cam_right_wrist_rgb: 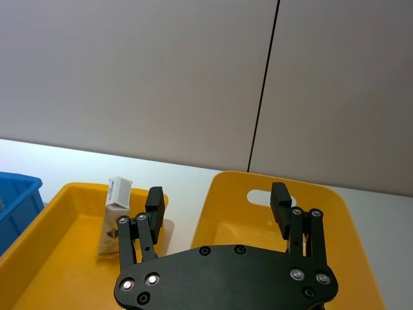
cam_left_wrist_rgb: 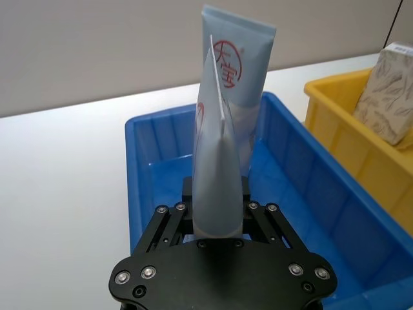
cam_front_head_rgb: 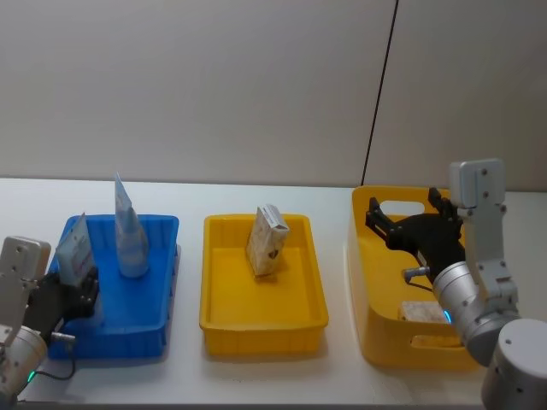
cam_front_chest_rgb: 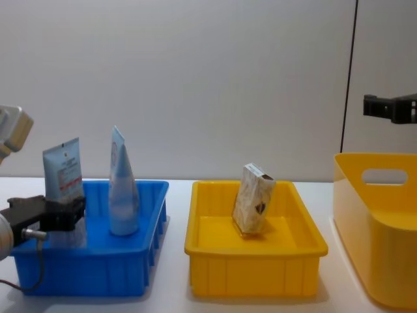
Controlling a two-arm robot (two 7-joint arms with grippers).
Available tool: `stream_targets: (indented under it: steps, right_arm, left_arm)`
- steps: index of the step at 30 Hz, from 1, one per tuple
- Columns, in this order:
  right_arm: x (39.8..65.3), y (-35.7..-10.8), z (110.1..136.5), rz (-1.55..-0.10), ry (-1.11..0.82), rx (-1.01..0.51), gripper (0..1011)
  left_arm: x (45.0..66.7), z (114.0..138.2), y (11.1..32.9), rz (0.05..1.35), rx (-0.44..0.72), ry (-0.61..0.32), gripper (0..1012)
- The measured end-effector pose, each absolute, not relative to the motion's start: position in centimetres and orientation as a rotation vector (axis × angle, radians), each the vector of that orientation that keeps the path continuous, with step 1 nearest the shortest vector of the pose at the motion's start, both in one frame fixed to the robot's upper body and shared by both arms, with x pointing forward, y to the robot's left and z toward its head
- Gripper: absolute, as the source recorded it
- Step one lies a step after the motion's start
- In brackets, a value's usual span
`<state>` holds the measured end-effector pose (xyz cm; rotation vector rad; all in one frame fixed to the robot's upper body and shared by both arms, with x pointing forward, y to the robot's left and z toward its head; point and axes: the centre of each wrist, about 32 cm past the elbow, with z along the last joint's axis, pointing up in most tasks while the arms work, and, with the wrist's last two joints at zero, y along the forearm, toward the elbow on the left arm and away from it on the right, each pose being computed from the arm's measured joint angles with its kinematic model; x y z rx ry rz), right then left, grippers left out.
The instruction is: Bimanual collaborative sorting of washing and personal care products
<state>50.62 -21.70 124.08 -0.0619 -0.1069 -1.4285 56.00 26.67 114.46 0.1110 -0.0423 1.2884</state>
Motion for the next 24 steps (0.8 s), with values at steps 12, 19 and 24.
stream_targets:
  steps: [12,19,24]
  right_arm:
    - [50.6,-21.7,124.1,-1.428,-0.107,-0.062,1004]
    - [50.6,-21.7,124.1,-1.428,-0.107,-0.062,1004]
    - [50.6,-21.7,124.1,-1.428,-0.107,-0.062,1004]
  left_arm:
    - [55.8,115.5,26.7,1.24,0.02,-0.078,302]
    - [55.7,116.3,26.7,1.205,-0.026,-0.1,302]
    - [55.6,117.5,26.6,1.163,-0.046,-0.135,301]
